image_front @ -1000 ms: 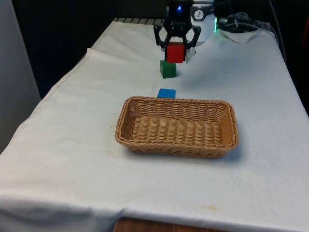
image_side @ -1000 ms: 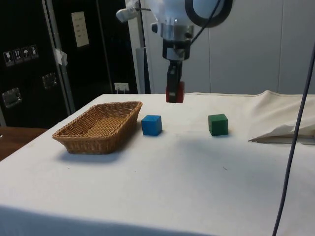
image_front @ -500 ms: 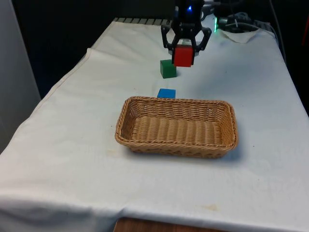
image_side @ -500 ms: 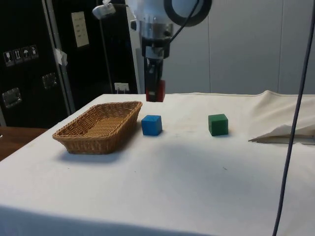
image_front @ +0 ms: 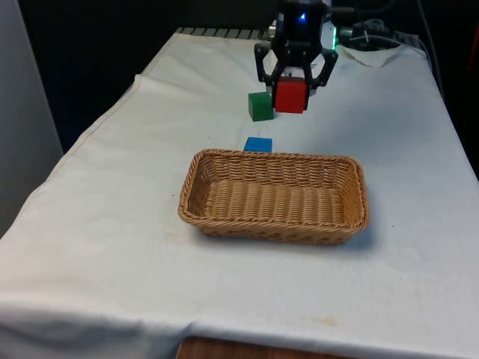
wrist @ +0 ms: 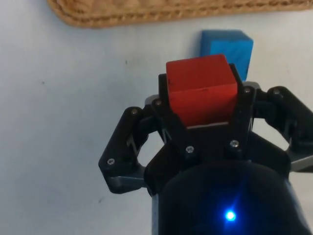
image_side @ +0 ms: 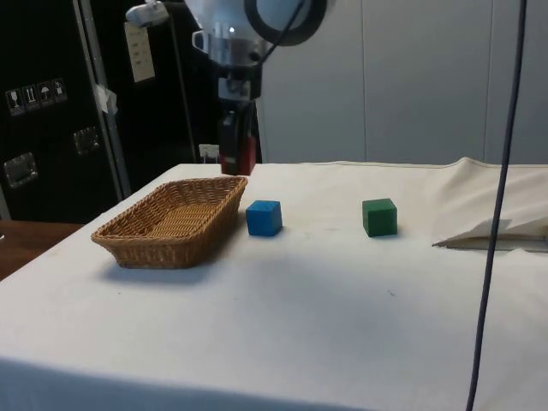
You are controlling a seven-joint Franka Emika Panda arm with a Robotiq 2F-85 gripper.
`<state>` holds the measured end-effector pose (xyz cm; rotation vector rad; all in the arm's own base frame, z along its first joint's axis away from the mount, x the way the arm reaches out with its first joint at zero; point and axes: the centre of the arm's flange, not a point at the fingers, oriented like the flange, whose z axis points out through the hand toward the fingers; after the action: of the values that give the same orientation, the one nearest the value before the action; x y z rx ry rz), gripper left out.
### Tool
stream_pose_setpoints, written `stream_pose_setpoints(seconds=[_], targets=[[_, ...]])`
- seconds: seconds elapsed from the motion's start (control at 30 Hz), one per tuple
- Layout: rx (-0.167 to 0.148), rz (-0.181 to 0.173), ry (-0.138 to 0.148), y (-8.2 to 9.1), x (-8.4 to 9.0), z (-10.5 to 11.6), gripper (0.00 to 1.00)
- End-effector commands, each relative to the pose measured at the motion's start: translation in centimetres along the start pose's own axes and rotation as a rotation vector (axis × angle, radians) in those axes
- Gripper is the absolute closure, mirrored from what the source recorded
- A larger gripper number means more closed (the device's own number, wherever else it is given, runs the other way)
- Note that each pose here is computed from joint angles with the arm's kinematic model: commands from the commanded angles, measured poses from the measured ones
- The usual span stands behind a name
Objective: Pick up exactly two blocks and place them into the basket.
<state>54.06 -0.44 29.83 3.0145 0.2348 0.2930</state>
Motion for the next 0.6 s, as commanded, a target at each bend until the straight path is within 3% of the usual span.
stream_pose_setpoints(seconds=[0.0, 0.1, 0.13, 0.17, 0.57], targets=[[0.016, -0.001, -0.003, -0.3, 0.5, -0.2, 0.99], [0.023, 0.002, 0.002, -0.4, 1.9, -0.2, 0.99], [0.007, 0.002, 0.004, 0.0, 1.4, -0.2, 0.99], [0.024, 0.003, 0.004, -0.5, 2.2, -0.2, 0.99], [0.019, 0.004, 0.011, -1.3, 6.4, 0.4, 0.99]])
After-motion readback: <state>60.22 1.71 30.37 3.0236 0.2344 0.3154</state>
